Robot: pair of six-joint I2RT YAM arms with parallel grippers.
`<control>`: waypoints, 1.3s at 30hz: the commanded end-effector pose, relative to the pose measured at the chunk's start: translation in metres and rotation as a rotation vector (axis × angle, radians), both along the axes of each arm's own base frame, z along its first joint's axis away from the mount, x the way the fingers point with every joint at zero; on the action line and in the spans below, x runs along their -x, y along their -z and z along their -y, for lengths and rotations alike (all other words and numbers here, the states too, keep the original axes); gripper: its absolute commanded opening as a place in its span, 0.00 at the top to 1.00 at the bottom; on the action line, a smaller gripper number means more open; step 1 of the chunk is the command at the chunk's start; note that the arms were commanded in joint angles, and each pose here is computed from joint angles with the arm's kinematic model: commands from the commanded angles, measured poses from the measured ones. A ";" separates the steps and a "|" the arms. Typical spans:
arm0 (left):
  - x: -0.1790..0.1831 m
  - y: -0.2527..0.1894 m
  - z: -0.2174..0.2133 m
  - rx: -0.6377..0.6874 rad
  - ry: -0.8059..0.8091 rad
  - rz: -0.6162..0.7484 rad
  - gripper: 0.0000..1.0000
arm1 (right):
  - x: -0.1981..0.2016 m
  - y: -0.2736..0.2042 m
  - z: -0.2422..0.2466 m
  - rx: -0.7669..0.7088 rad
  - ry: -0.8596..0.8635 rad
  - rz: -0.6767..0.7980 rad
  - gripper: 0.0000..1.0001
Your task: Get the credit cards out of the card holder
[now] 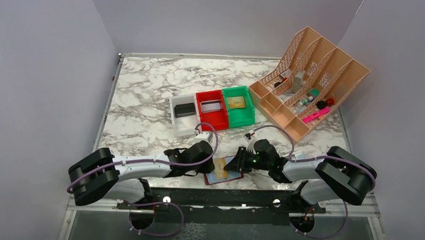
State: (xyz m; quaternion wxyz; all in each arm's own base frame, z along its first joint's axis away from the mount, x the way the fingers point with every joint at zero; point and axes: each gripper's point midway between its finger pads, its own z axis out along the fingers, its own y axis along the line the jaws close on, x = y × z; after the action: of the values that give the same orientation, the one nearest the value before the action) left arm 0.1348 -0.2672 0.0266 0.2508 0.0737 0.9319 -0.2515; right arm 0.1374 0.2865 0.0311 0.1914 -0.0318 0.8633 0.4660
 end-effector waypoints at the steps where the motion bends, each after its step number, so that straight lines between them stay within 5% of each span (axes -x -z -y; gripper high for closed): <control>1: 0.014 0.026 -0.022 -0.124 0.023 -0.052 0.76 | 0.003 -0.009 -0.012 -0.064 -0.063 0.000 0.75; 11: 0.016 0.026 -0.024 -0.121 0.025 -0.051 0.76 | -0.005 0.000 0.003 0.009 0.020 0.016 0.98; 28: 0.016 0.022 -0.028 -0.122 0.017 -0.040 0.76 | -0.016 0.002 0.032 0.133 0.090 0.061 0.98; 39: 0.004 -0.018 -0.018 -0.068 0.045 0.051 0.67 | -0.005 -0.017 0.020 0.046 -0.011 0.089 0.97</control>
State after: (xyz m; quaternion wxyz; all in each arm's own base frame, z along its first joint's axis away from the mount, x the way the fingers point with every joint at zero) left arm 0.1278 -0.2545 0.0294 0.2478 0.0865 0.9355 -0.2367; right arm 0.1465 0.2617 0.0425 0.2323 -0.0339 0.8722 0.4291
